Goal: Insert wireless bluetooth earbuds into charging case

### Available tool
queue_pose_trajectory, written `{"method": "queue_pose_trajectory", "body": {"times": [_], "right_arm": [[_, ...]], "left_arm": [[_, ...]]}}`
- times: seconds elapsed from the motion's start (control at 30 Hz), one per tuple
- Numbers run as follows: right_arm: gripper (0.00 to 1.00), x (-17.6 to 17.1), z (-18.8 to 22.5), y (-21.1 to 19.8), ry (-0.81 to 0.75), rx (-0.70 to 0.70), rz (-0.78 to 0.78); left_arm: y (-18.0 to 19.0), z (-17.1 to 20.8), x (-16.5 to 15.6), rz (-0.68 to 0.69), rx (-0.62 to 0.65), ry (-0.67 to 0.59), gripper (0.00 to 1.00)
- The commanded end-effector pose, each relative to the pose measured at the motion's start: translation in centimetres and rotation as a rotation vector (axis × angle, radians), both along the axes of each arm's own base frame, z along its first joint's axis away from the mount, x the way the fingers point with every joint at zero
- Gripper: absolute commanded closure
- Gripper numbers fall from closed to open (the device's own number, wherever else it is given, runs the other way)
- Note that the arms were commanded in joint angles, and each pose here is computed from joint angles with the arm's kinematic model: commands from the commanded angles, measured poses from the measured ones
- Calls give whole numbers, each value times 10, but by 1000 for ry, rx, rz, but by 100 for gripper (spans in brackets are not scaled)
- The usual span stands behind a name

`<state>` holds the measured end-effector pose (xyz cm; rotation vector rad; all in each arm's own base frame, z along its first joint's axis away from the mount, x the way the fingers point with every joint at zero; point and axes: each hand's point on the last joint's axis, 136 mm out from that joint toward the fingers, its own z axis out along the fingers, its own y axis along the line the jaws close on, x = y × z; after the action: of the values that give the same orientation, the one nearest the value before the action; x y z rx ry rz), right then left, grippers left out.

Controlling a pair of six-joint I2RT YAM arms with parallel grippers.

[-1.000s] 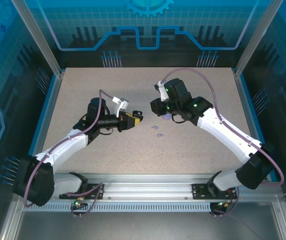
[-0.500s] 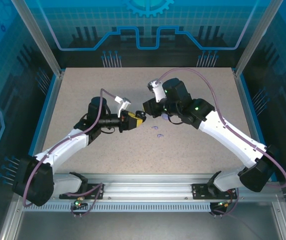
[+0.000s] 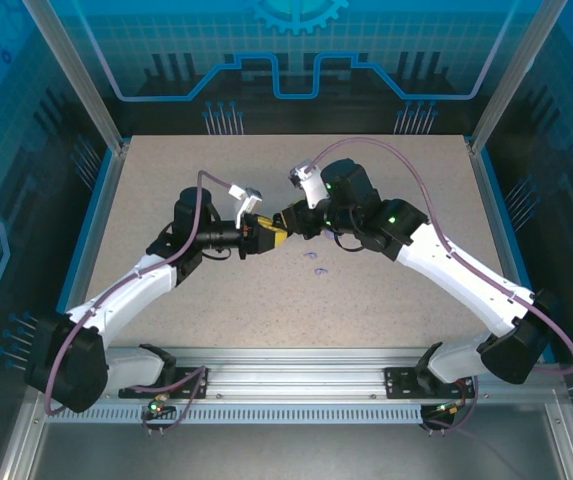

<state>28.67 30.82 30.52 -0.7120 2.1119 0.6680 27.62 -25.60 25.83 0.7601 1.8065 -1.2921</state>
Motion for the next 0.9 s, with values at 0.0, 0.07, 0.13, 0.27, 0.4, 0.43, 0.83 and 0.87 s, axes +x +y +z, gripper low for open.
{"method": "queue_pose_trajectory", "body": {"times": [0.0,0.07,0.13,0.27,0.4,0.43,0.83,0.87], "right_arm": [[78,-2,13,0,-45,-13,4],[78,-2,13,0,-47,-18,3],[78,-1,11,-1,-47,-29,-1],[78,-1,12,-1,-52,-35,0],[78,0,9,-2,-55,-53,-6],[78,0,9,-1,-52,-55,-2],[77,-7,3,12,-39,-82,53],[77,-7,4,11,-44,-84,49]], "left_arm": [[-2,22,-3,-23,-19,-64,81],[-2,24,-3,-22,-19,-71,81],[-2,24,-3,-20,-18,-71,81],[-2,25,-3,-23,-15,-73,81],[-2,26,-3,-23,-14,-75,81],[-2,27,-3,-23,-15,-76,81],[-3,29,-2,-24,-17,-80,81],[-3,29,-2,-25,-17,-80,81]]}}
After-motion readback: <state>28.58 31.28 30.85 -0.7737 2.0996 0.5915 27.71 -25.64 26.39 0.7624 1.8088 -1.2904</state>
